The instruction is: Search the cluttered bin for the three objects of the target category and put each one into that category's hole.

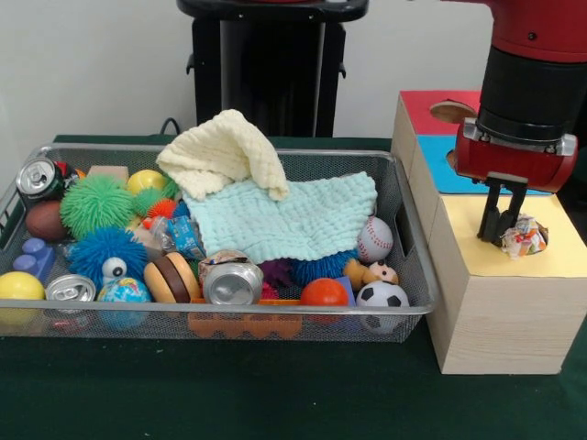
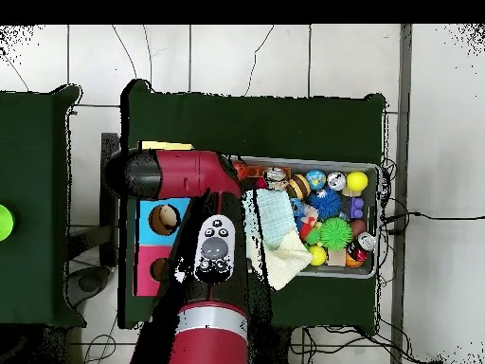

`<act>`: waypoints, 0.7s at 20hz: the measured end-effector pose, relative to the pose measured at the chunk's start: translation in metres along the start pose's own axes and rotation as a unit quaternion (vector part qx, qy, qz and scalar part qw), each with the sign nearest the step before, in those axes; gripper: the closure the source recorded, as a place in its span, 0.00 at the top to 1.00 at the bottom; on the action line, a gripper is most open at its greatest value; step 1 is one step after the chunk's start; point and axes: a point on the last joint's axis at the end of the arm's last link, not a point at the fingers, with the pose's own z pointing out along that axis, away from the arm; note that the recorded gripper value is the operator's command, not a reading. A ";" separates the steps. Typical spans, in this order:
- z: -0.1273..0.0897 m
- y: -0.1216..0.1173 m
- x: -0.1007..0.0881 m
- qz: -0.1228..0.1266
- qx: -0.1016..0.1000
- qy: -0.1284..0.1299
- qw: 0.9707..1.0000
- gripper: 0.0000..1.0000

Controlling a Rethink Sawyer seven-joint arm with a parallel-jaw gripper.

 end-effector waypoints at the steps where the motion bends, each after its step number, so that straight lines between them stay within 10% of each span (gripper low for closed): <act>1: 0.000 0.001 0.001 0.000 0.002 -0.004 1.000 0.00; 14: 0.000 0.002 0.004 0.025 0.004 -0.015 1.000 0.00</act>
